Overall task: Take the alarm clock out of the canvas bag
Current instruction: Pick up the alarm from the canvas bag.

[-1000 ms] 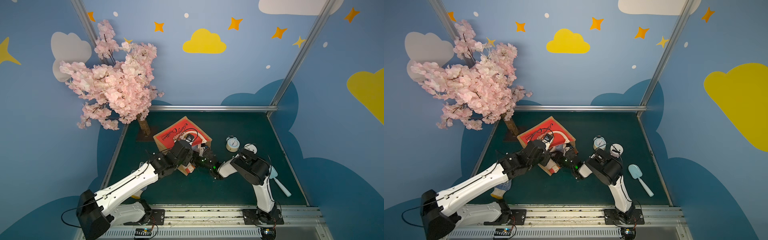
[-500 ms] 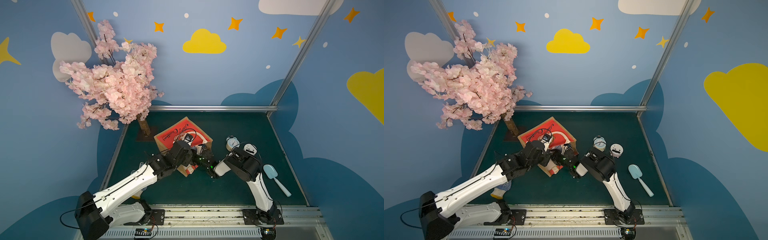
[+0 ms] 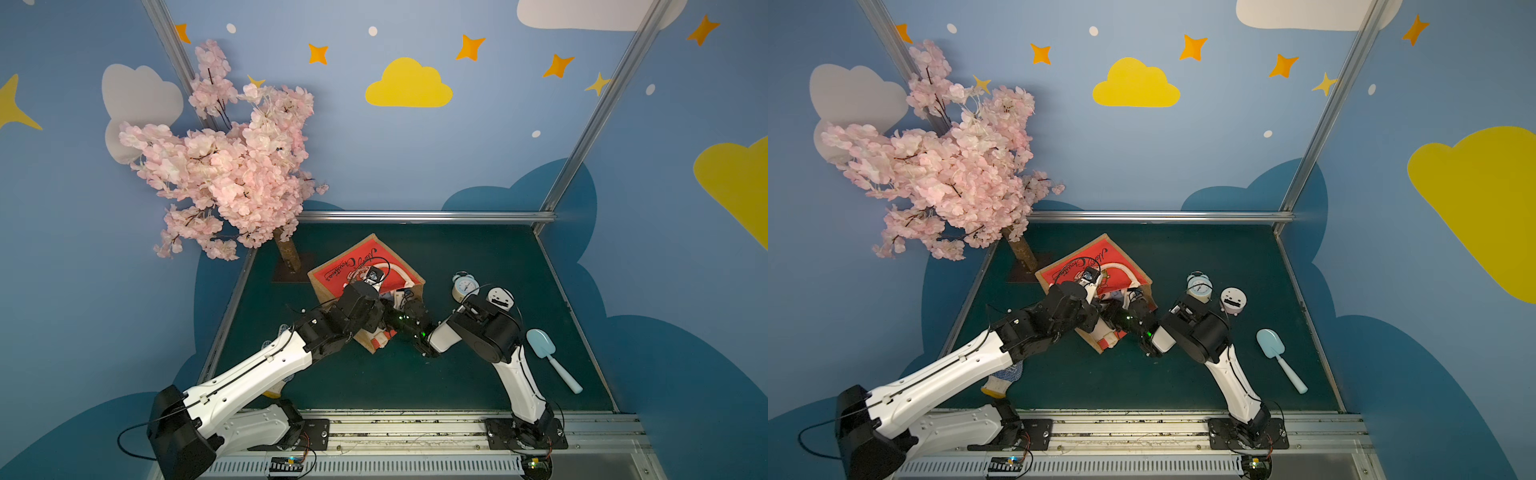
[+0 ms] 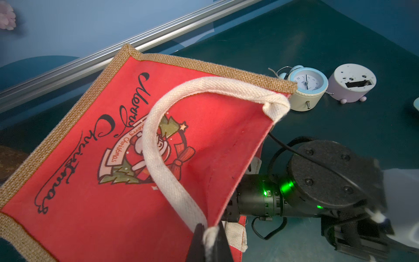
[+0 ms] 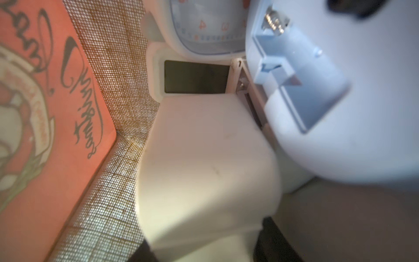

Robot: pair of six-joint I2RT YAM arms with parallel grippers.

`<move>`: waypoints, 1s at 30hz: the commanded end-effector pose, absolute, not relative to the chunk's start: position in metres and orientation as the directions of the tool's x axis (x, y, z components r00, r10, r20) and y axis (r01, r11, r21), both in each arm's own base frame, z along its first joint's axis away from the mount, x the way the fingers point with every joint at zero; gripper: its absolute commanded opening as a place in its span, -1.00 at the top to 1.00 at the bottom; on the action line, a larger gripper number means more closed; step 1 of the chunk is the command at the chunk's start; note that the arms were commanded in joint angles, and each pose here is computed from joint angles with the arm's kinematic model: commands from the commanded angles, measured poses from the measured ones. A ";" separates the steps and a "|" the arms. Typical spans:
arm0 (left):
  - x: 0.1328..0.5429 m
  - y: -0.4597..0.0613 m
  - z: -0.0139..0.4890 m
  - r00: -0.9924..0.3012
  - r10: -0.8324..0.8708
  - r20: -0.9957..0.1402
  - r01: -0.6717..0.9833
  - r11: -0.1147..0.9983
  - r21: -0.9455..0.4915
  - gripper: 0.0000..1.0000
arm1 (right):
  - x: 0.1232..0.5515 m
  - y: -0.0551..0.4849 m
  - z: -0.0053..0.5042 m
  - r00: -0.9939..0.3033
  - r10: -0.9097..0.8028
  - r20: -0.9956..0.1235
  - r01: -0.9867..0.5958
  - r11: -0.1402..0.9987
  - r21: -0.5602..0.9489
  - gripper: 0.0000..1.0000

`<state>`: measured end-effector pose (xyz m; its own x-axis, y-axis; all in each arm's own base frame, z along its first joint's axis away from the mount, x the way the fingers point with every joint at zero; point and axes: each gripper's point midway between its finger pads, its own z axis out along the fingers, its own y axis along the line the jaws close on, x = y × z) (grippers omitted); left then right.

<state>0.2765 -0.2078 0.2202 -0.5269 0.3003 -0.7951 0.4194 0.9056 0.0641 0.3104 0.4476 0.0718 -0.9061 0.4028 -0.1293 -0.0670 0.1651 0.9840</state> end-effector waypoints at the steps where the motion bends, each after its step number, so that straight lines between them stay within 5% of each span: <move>1: 0.279 -0.209 0.240 -0.491 0.226 -0.841 0.402 0.915 0.012 0.95 | 0.310 0.439 0.090 -0.894 0.412 -0.175 -0.105 0.188 0.977 0.49; 30: 0.273 -0.186 0.234 -0.525 0.176 -0.833 0.336 0.942 -0.013 0.95 | 0.277 0.363 0.134 -0.863 0.446 -0.238 -0.161 0.204 0.966 0.65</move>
<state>0.2724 -0.1921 0.2227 -0.5426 0.2179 -0.8112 0.3656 0.9307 0.0055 0.2666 0.3729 0.1048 -0.8961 0.3998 -0.1928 -0.0949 0.2518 0.9631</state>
